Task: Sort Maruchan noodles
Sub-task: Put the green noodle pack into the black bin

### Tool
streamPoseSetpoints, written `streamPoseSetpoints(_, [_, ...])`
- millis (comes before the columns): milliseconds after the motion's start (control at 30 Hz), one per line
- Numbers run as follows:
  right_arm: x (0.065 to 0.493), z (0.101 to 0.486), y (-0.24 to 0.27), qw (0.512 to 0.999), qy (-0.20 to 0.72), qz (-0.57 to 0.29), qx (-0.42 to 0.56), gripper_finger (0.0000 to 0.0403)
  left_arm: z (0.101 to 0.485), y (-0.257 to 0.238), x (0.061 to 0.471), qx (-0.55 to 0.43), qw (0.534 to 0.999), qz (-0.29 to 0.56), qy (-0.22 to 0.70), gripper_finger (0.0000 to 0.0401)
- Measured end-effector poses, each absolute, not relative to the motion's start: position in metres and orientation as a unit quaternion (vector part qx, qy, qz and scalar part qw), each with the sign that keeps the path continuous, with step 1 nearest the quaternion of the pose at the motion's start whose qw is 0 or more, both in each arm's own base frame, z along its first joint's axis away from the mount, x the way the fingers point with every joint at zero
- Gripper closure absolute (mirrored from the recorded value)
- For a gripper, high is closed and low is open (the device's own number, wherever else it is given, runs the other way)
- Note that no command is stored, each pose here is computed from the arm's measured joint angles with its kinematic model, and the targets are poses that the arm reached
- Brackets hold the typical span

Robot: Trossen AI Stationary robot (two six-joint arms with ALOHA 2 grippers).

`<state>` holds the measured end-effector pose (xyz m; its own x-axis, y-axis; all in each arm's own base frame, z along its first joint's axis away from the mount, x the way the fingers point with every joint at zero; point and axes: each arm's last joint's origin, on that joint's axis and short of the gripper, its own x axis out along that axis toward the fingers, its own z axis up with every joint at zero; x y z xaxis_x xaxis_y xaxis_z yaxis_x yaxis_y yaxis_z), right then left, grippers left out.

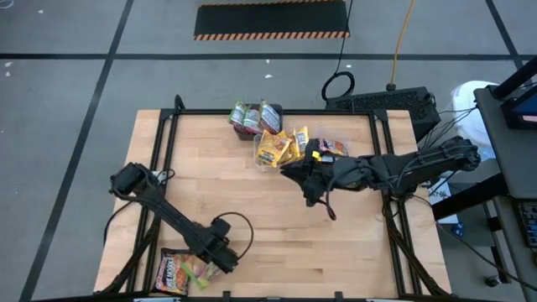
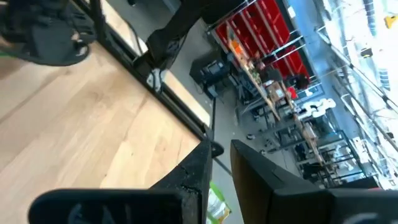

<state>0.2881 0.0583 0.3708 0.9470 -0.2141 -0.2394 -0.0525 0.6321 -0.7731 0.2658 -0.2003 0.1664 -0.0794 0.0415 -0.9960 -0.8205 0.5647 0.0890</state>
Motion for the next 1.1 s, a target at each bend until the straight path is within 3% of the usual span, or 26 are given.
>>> streamPoseSetpoints(367, [0.285,0.362,0.057,0.877,0.198,-0.032,-0.437,0.0344,0.174,-0.183,0.277,-0.291,0.631,0.339,0.634,0.0401])
streamPoseSetpoints(633, [0.270,0.367,0.046,0.843,0.256,-0.129,-0.455,0.0344,0.174,-0.166,0.287,-0.267,0.650,0.334,0.628,0.0401])
streamPoseSetpoints(1100, [0.229,0.387,0.036,0.882,0.243,-0.150,-0.374,0.0344,0.210,-0.113,0.302,-0.230,0.718,0.336,0.565,0.0401])
